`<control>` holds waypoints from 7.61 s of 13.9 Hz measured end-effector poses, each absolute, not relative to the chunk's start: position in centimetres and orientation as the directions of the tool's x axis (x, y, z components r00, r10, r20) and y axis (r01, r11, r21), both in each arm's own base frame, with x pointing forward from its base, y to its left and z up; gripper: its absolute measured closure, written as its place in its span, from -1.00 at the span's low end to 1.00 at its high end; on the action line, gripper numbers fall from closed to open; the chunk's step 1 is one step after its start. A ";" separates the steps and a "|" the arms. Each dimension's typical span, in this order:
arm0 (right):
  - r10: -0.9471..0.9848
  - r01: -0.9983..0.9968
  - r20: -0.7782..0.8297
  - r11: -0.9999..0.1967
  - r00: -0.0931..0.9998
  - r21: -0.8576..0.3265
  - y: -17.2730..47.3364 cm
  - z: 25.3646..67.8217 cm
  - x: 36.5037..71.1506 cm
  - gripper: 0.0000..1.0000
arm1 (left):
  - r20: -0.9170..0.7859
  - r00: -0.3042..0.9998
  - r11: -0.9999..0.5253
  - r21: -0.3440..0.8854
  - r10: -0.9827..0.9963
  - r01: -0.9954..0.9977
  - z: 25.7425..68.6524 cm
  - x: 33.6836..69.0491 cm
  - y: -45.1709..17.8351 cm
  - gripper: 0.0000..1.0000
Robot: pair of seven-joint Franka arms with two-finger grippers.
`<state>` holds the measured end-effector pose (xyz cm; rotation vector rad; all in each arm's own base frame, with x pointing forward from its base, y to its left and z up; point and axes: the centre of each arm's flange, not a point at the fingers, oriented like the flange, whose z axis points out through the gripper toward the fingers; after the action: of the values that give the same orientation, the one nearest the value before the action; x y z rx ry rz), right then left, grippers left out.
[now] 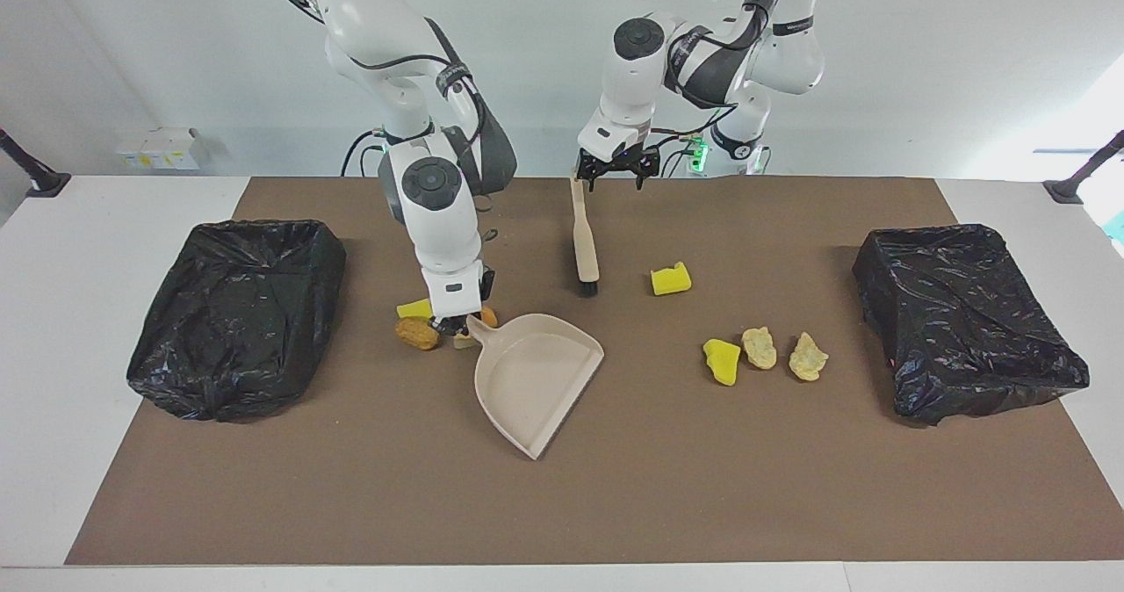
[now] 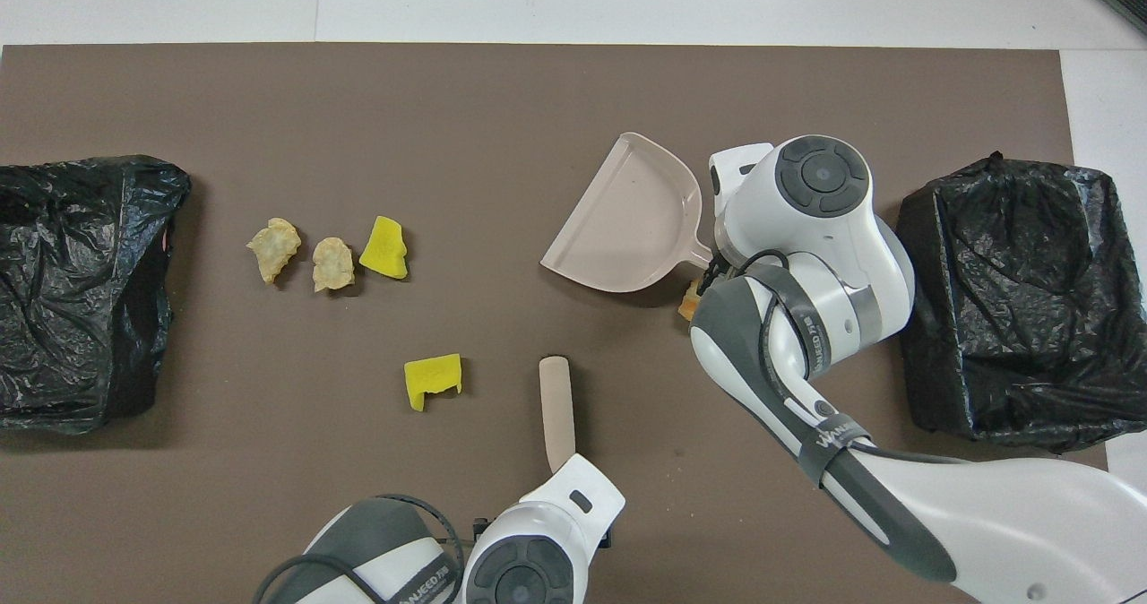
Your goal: Sweep and dump trash in bin
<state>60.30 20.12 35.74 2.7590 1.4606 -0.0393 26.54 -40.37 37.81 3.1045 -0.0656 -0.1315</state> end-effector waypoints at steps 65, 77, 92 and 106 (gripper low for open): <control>0.991 0.996 -0.100 -0.086 0.086 -0.004 24.2 35.1 56.7 0.38 | -0.164 0.985 -0.998 -0.013 0.060 0.059 36.0 52.3 -21.8 0.49; 0.989 0.993 -0.089 -0.119 0.121 0.022 26.4 34.8 56.1 0.38 | -0.176 0.982 -0.997 -0.013 -0.074 -0.077 36.7 45.2 -30.7 0.49; 0.988 0.992 -0.091 -0.122 0.124 0.020 26.3 34.7 56.1 0.38 | -0.320 0.922 -0.975 -0.107 0.217 0.193 41.9 42.6 -28.9 0.49; 0.993 0.997 -0.100 0.066 -0.062 0.032 26.7 34.2 56.3 0.38 | -0.222 0.933 -0.958 -0.011 0.282 0.287 36.7 34.8 -28.3 0.49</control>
<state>56.27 26.74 34.19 2.0834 2.2215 -0.0685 34.78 -28.28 36.68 3.0670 0.4520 -0.3478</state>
